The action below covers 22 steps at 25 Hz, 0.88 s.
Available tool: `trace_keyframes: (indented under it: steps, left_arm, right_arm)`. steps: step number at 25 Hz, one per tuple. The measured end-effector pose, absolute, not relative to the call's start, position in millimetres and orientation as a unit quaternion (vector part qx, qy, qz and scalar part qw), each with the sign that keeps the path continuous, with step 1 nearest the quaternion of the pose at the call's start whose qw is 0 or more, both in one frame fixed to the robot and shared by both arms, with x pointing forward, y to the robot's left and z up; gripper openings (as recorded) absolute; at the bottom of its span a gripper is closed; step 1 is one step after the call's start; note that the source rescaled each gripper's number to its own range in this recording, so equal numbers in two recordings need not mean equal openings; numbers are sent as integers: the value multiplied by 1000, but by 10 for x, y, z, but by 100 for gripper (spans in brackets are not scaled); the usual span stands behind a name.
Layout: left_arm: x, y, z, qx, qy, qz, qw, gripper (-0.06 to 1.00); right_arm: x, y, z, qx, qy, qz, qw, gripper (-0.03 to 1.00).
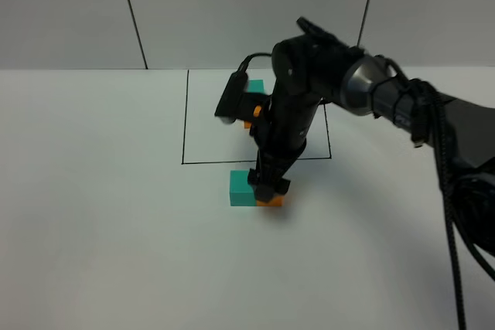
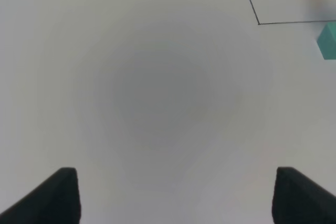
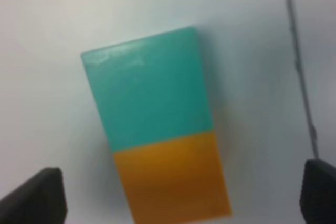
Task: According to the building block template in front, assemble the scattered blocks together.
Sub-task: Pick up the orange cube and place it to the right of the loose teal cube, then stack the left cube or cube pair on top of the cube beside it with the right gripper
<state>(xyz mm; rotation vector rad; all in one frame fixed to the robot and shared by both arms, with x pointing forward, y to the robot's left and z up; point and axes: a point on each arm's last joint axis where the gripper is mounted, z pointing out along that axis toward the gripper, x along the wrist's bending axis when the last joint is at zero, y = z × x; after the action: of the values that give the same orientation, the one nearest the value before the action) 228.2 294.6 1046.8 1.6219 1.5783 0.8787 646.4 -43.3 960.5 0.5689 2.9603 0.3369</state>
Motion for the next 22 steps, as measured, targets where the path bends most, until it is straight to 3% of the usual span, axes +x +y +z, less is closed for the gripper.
trace_keyframes:
  steps: [6,12,17,22]
  left_arm:
    - [2282,2946,10468,626,609,339,349,67]
    - [2282,2946,10468,626,609,339,349,67]
    - [2282,2946,10468,626,609,339,349,67]
    - [2282,2946,10468,626,609,339,349,67]
  right_arm:
    - [6513,-983,10405,344,923,124,122,91]
    - [6468,-1593,10957,468,852,138,193,85]
    - [6270,-1977,10942,518,807,171,226,82]
    - [5898,-2238,10614,542,779,202,241,82]
